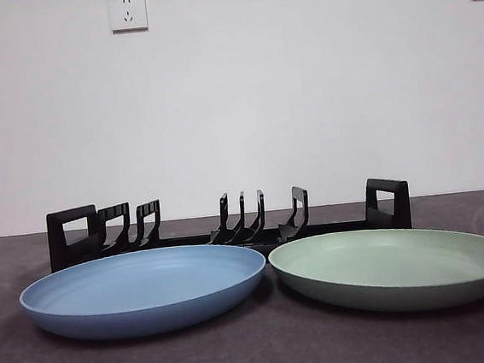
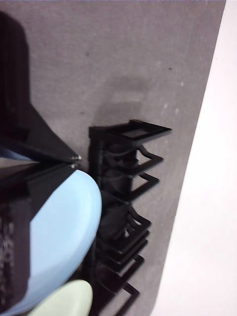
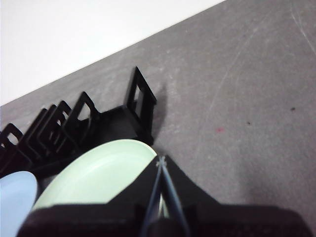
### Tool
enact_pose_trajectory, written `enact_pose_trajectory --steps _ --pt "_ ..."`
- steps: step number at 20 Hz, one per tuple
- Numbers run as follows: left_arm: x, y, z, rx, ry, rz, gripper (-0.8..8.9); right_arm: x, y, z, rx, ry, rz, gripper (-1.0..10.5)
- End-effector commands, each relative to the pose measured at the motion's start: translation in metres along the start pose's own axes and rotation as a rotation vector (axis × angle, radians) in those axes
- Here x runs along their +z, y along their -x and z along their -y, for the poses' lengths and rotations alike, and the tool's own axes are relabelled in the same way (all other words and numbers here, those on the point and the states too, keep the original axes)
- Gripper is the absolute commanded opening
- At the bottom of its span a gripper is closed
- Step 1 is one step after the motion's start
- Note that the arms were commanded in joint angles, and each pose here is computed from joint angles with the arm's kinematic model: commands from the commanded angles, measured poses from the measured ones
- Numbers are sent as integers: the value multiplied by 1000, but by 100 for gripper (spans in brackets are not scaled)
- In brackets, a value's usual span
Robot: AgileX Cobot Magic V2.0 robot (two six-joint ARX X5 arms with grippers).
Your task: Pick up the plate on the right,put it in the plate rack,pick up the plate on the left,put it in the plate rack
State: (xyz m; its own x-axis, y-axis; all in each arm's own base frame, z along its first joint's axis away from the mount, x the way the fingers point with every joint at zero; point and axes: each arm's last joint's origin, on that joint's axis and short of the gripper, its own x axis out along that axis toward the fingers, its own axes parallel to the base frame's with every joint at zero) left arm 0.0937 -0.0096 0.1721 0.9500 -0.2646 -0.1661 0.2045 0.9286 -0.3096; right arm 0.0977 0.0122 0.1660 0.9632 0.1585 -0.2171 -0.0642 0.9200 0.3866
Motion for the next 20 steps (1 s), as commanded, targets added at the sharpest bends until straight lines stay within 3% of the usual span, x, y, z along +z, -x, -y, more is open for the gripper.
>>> enact_pose_trajectory --steps 1,8,16,20 --pt "14 1 4 -2 13 8 -6 11 0 -4 -6 -12 -15 -9" --pt "46 -8 11 -3 18 -64 -6 34 -17 -14 -39 23 -142 -9" --pt "68 -35 17 -163 44 -236 -6 52 -58 -22 -23 52 -390 -8" --pt "80 -60 18 -288 102 -364 -4 60 -93 -27 56 92 -605 0"
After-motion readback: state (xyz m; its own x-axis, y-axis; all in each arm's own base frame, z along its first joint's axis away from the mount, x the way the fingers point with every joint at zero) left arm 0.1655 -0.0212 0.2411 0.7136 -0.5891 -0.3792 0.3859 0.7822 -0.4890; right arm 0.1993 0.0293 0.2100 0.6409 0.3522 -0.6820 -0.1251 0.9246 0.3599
